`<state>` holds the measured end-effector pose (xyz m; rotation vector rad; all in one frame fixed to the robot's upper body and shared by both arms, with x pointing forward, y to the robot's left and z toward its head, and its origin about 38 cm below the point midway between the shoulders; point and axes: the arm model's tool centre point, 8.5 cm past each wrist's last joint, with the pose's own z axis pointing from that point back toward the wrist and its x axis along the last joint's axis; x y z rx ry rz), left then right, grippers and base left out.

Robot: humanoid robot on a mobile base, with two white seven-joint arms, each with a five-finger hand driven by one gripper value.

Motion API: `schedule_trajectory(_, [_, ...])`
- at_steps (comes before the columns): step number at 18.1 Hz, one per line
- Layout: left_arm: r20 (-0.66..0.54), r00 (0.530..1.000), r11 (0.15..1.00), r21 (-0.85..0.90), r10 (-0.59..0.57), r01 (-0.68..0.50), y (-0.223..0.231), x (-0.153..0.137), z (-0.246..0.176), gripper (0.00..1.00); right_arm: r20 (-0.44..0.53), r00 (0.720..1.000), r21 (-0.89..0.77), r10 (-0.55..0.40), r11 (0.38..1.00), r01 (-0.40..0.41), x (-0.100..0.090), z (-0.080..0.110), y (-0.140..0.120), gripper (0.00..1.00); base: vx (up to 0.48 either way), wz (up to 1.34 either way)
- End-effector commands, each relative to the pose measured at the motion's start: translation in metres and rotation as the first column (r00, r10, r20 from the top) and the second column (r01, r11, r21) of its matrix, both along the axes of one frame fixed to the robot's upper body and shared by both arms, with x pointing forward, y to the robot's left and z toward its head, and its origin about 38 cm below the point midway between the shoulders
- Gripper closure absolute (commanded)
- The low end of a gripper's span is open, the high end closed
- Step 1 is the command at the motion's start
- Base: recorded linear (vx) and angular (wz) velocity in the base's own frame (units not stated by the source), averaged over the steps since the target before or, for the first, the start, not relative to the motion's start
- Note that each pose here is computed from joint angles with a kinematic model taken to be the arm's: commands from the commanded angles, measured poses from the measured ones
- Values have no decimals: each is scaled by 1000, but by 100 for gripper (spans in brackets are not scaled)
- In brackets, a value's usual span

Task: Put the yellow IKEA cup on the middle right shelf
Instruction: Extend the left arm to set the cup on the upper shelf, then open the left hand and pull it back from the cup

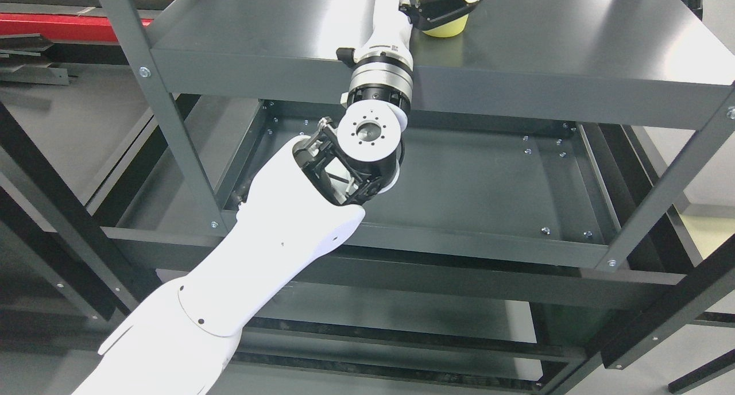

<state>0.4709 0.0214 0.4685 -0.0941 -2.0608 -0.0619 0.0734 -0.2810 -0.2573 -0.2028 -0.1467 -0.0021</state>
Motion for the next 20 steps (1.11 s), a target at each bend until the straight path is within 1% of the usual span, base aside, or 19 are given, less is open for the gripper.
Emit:
schedule_trajectory(1, [63,998,999,-46,22,-19,15,0,7,1,-14,1000,-12,-8,1000,8,-9,0,-10,1,4,-28])
schedule_trajectory(5, [110,994,992,-127,7,8,22,-1,8,1,-14,1000,-12,-8,1000,8,-9,0,-10,1,1,-7])
schedule_trajectory(6, [114,993,989,-148,0,17,24,0,2,1,-12,1000,-12,-8,1000,8,-8,0,-10,1,0,0])
schedule_trajectory(7, [132,991,986,-161,-23,44,23,-1,-1,1,-14,1000,-12,-8,1000,8,-9,0,-10,1,0,0])
schedule_trajectory(9, [202,972,972,-173,-124,160,21,-5,-7,1,-12,1000,-12,-8,1000,8,-8,0,-10,1,-11,0])
schedule_trajectory(11, [310,931,956,-155,-190,247,24,-11,-5,1,-14,1000,-12,-8,1000,8,-9,0,-10,1,-30,0])
schedule_trajectory(12, [378,904,955,-134,-199,266,27,-15,-3,1,-14,1000,-12,-8,1000,8,-9,0,-10,1,-37,0])
schedule_trajectory(13, [419,886,955,-118,-200,272,30,-17,-4,1,-14,1000,-12,-8,1000,8,-9,0,-10,1,-61,-2])
schedule_trajectory(17, [511,834,952,-90,-207,292,32,-26,-17,1,-14,1000,-12,-8,1000,8,-9,0,-10,1,-63,-4])
schedule_trajectory(20, [578,781,953,-18,-236,302,41,-31,-28,1,-12,1000,-12,-8,1000,8,-9,0,-10,1,-66,-2])
